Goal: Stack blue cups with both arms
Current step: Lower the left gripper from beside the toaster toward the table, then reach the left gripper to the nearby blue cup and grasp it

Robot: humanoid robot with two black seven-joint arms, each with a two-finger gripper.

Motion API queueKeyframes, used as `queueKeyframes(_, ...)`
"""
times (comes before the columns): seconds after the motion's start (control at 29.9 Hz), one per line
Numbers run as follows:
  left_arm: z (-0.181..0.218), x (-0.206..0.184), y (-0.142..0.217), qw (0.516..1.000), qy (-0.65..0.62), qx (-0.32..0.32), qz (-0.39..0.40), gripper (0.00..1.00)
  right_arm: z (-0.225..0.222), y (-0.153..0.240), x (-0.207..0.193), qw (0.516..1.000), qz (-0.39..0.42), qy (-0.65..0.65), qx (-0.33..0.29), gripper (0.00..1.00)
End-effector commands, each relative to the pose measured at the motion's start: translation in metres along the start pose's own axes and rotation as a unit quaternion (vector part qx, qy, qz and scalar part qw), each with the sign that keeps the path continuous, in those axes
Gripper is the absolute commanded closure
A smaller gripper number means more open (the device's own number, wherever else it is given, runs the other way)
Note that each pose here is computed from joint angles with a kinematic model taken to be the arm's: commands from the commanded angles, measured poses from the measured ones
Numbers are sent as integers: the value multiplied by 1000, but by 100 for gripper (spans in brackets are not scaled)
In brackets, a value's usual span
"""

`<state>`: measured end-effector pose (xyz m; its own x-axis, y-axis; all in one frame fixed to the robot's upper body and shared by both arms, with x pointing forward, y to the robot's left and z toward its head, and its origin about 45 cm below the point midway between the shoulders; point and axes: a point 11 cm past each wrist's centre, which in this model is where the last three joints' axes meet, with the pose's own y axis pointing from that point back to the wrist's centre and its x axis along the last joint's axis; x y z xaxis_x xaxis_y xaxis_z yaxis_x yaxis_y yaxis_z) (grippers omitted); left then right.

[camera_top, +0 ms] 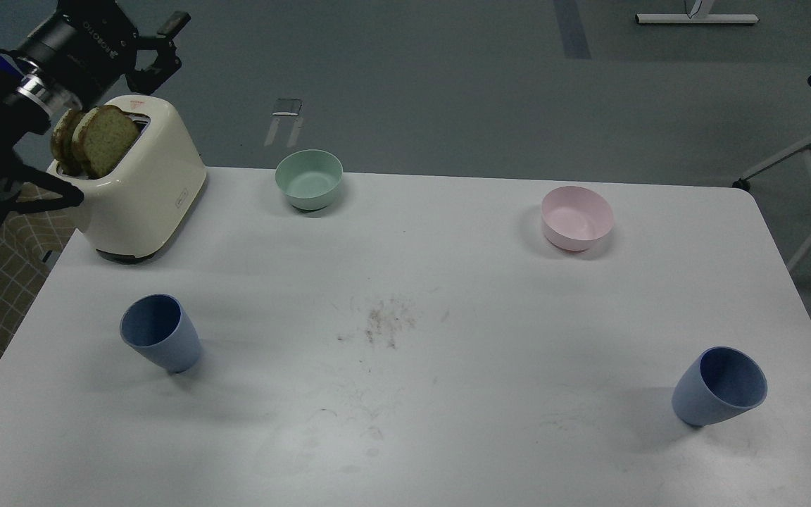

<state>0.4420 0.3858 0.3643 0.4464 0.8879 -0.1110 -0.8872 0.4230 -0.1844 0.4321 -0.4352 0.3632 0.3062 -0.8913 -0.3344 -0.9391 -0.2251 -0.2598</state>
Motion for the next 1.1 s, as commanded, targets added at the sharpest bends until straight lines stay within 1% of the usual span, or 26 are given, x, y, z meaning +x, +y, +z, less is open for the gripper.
queueKeyframes(0.0, -8, -13, 27, 993, -103, 45, -39, 3, -4, 6, 3, 1000, 2, 12, -5, 0)
queueKeyframes(0.1, -6, -16, 44, 975, -195, 87, -63, 3, -8, 8, 6, 1000, 5, 18, -1, 0)
queueKeyframes(0.17, 5, -18, 59, 950, -276, 119, -89, 3, -7, 11, 8, 1000, 7, 19, -4, 0)
queueKeyframes(0.3, 14, -10, 86, 921, -341, 158, -104, 3, -3, 15, 10, 1000, 10, 18, -7, 0)
queueKeyframes(0.4, 19, -9, 110, 889, -395, 188, -134, 4, 1, 21, 13, 1000, 14, 15, -10, 0)
queueKeyframes(0.43, 18, -8, 120, 872, -420, 204, -149, 8, 2, 22, 13, 1000, 15, 15, -10, 0)
queueKeyframes(0.5, 16, -7, 127, 855, -443, 217, -159, 11, 3, 23, 14, 1000, 16, 15, -11, 0)
queueKeyframes(0.57, 10, -2, 137, 829, -479, 235, -166, 11, 2, 24, 15, 1000, 17, 15, -10, 0)
queueKeyframes(0.63, -8, 5, 153, 789, -521, 271, -181, 13, 1, 25, 16, 1000, 19, 14, -7, 0)
queueKeyframes(0.7, -19, 8, 162, 763, -546, 287, -193, 14, 1, 25, 17, 1000, 20, 14, -7, 0)
queueKeyframes(0.74, -32, 11, 171, 733, -573, 302, -206, 14, 3, 27, 18, 1000, 22, 13, -9, 0)
queueKeyframes(0.77, -39, 12, 176, 719, -586, 307, -213, 14, 3, 27, 18, 1000, 22, 13, -9, 0)
queueKeyframes(0.84, -65, 11, 195, 665, -632, 314, -246, 14, 3, 27, 18, 1000, 22, 13, -9, 0)
queueKeyframes(0.94, -86, 10, 211, 639, -645, 321, -269, 14, 2, 27, 17, 1000, 22, 13, -8, 0)
queueKeyframes(1.07, -96, 6, 213, 644, -638, 320, -274, 15, 2, 27, 18, 1000, 22, 12, -7, 0)
